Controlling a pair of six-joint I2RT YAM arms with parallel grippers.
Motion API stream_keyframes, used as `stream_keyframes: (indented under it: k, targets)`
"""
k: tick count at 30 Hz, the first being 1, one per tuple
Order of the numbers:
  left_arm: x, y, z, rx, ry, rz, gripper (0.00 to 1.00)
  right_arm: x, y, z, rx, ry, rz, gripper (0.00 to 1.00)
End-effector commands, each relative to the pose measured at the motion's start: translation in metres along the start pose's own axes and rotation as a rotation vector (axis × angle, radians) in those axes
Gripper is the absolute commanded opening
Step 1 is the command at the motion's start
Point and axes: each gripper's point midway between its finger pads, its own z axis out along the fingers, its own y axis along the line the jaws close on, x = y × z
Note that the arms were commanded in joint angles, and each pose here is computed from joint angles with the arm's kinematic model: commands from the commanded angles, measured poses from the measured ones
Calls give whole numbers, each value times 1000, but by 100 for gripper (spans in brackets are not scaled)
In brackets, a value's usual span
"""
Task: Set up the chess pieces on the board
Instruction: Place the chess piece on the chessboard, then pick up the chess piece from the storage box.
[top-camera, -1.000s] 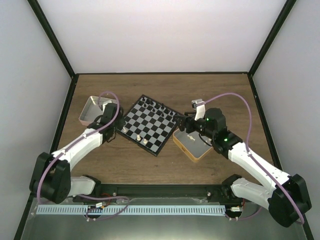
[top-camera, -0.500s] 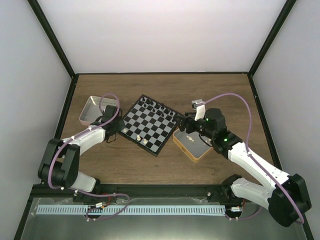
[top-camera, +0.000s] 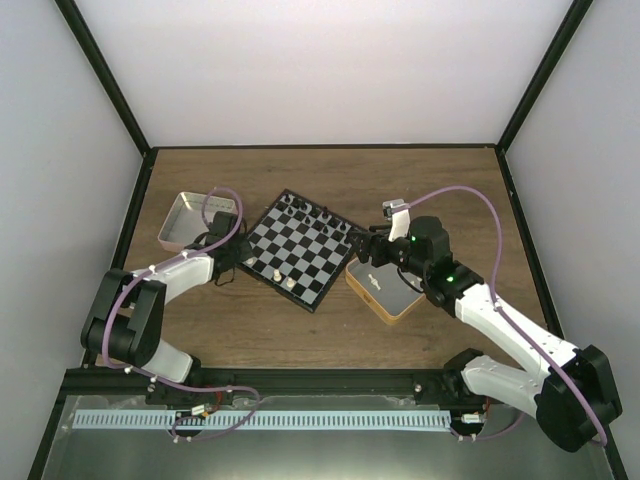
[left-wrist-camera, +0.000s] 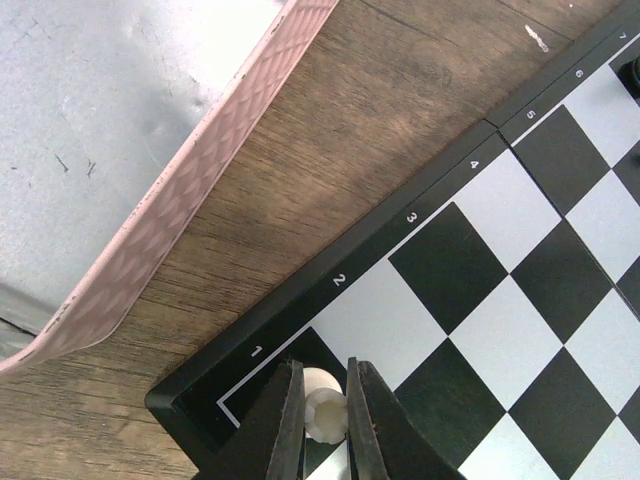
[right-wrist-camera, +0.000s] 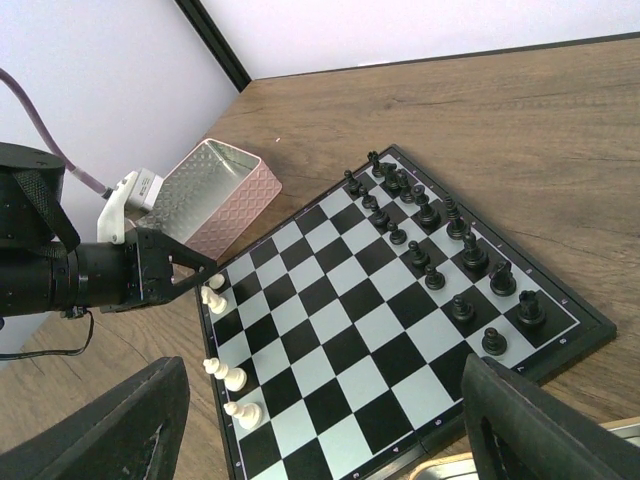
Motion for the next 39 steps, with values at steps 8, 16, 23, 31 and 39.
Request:
stream_keyframes:
  k: [8,16,23,31,39]
  targets:
    - [-1,2,-9,5,-1,10,9,-9,4,-6,-3,-37,5,76]
    - [-5,2,-13,2,-11,13,20,-6,4,-7,-5,-27,11,76]
    - [-12,-4,-22,23,-20,10,29,-8,4,-9,0,-36,10,76]
    - [-50,-13,-78,77,-149,-66,40,9,-48,-13,267,-31,125,70]
    - [-94,-43,-165,310,-364,-52,56,56,-100,-14,483,79,237,52]
